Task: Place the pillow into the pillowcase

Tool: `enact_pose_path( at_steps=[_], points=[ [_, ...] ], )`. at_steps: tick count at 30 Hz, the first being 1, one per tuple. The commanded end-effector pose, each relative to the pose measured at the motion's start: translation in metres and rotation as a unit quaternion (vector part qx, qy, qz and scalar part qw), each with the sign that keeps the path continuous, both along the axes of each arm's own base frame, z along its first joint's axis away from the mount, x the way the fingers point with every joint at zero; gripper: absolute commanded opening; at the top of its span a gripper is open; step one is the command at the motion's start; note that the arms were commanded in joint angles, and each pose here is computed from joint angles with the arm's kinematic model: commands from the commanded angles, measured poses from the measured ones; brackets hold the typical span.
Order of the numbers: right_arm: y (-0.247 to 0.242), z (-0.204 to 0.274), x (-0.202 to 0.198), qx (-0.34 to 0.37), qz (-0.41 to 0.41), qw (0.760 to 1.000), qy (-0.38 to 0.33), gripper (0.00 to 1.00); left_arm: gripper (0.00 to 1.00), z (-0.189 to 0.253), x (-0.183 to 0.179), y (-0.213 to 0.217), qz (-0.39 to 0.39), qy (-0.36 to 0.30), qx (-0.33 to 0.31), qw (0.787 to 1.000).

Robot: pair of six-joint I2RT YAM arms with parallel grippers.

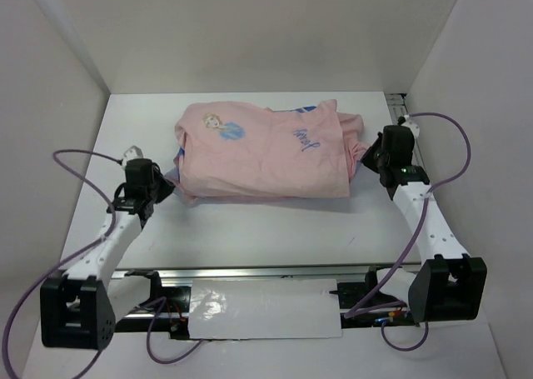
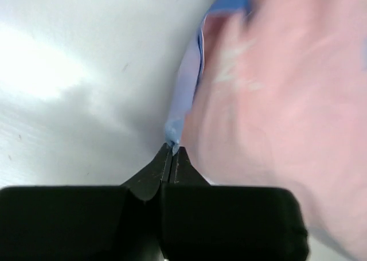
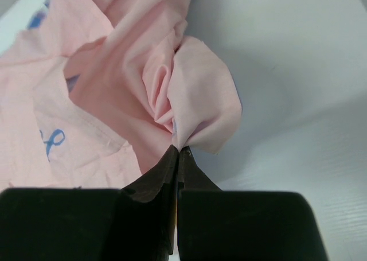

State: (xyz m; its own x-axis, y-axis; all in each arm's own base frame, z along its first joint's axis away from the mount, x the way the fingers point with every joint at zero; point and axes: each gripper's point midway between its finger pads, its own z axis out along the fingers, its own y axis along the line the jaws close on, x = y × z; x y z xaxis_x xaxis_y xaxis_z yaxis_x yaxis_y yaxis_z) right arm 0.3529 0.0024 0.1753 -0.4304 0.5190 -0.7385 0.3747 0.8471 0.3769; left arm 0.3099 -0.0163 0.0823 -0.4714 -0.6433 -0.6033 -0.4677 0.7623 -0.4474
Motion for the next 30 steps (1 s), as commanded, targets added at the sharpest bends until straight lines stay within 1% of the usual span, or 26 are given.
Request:
enact_pose_path(
  at_steps=[1, 2, 3, 5, 6, 8, 9, 11, 12, 13, 14, 15, 16, 17, 18, 19, 20, 21, 22, 23, 24, 25, 28, 29, 30],
  points=[
    [-0.016, 0.098, 0.02, -0.026, -0.028, 0.992, -0.123, 0.0, 0.0, 0.105, 0.019, 0.02, 0.03, -0.123, 0.049, 0.991],
    [-0.02, 0.111, 0.021, -0.032, -0.04, 0.99, -0.133, 0.0, 0.0, 0.159, 0.021, 0.022, 0.032, -0.181, 0.057, 0.981],
    [-0.03, 0.141, 0.023, -0.048, -0.062, 0.984, -0.162, 0.0, 0.0, 0.183, 0.019, 0.031, 0.047, -0.2, 0.072, 0.976],
    [-0.037, 0.169, 0.02, -0.065, -0.074, 0.979, -0.181, 0.0, 0.0, 0.221, 0.015, 0.039, 0.059, -0.227, 0.088, 0.968],
    [-0.04, 0.2, 0.019, -0.077, -0.077, 0.972, -0.21, 0.0, 0.0, 0.264, 0.009, 0.048, 0.075, -0.267, 0.101, 0.956],
    [-0.048, 0.225, 0.012, -0.094, -0.093, 0.965, -0.226, 0.0, 0.0, 0.293, 0.003, 0.056, 0.09, -0.28, 0.112, 0.949],
    [-0.059, 0.249, 0.008, -0.108, -0.117, 0.956, -0.245, 0.0, 0.0, 0.326, -0.003, 0.065, 0.106, -0.305, 0.128, 0.938],
    [-0.065, 0.271, 0.002, -0.122, -0.128, 0.948, -0.264, 0.0, 0.0, 0.352, -0.012, 0.073, 0.128, -0.327, 0.133, 0.927],
    [-0.067, 0.283, -0.001, -0.134, -0.13, 0.943, -0.275, 0.0, 0.0, 0.377, -0.018, 0.078, 0.139, -0.349, 0.138, 0.916],
    [-0.069, 0.308, -0.005, -0.14, -0.137, 0.934, -0.299, 0.0, 0.0, 0.394, -0.024, 0.078, 0.139, -0.364, 0.142, 0.91],
    [-0.07, 0.323, -0.004, -0.144, -0.138, 0.928, -0.315, 0.0, 0.0, 0.406, -0.02, 0.081, 0.143, -0.369, 0.148, 0.906],
    [-0.072, 0.346, -0.007, -0.161, -0.137, 0.917, -0.339, 0.0, 0.0, 0.441, -0.034, 0.081, 0.143, -0.395, 0.159, 0.893],
    [-0.072, 0.382, -0.018, -0.165, -0.142, 0.9, -0.377, 0.0, 0.0, 0.456, -0.039, 0.083, 0.147, -0.404, 0.165, 0.888],
    [-0.074, 0.394, -0.016, -0.17, -0.148, 0.894, -0.386, 0.0, 0.0, 0.467, -0.037, 0.088, 0.155, -0.403, 0.173, 0.885],
    [-0.075, 0.406, -0.019, -0.18, -0.148, 0.889, -0.394, 0.0, 0.0, 0.493, -0.053, 0.093, 0.171, -0.424, 0.185, 0.87],
    [-0.077, 0.433, -0.032, -0.181, -0.159, 0.875, -0.419, 0.0, 0.0, 0.5, -0.057, 0.096, 0.18, -0.426, 0.192, 0.866],
    [-0.078, 0.436, -0.029, -0.187, -0.158, 0.875, -0.418, 0.0, 0.0, 0.509, -0.066, 0.099, 0.191, -0.433, 0.196, 0.859],
    [-0.08, 0.445, -0.037, -0.197, -0.164, 0.869, -0.423, 0.0, 0.0, 0.521, -0.074, 0.106, 0.209, -0.438, 0.209, 0.849],
    [-0.082, 0.46, -0.047, -0.199, -0.174, 0.859, -0.439, 0.0, 0.0, 0.521, -0.074, 0.11, 0.218, -0.43, 0.215, 0.849],
    [-0.085, 0.465, -0.053, -0.203, -0.183, 0.855, -0.441, 0.0, 0.0, 0.526, -0.08, 0.113, 0.228, -0.433, 0.219, 0.844],
    [-0.088, 0.471, -0.059, -0.206, -0.192, 0.848, -0.448, 0.0, 0.0, 0.526, -0.08, 0.116, 0.233, -0.425, 0.227, 0.845],
    [-0.093, 0.477, -0.066, -0.217, -0.206, 0.841, -0.45, 0.0, 0.0, 0.531, -0.089, 0.12, 0.249, -0.426, 0.232, 0.839],
    [-0.099, 0.502, -0.101, -0.231, -0.23, 0.82, -0.471, 0.0, 0.0, 0.539, -0.102, 0.126, 0.267, -0.428, 0.243, 0.829],
    [-0.101, 0.508, -0.112, -0.232, -0.238, 0.812, -0.479, 0.0, 0.0, 0.543, -0.114, 0.13, 0.278, -0.427, 0.252, 0.822],
    [-0.101, 0.514, -0.128, -0.233, -0.241, 0.806, -0.489, 0.0, 0.0, 0.543, -0.115, 0.131, 0.285, -0.425, 0.253, 0.821]
  ],
)
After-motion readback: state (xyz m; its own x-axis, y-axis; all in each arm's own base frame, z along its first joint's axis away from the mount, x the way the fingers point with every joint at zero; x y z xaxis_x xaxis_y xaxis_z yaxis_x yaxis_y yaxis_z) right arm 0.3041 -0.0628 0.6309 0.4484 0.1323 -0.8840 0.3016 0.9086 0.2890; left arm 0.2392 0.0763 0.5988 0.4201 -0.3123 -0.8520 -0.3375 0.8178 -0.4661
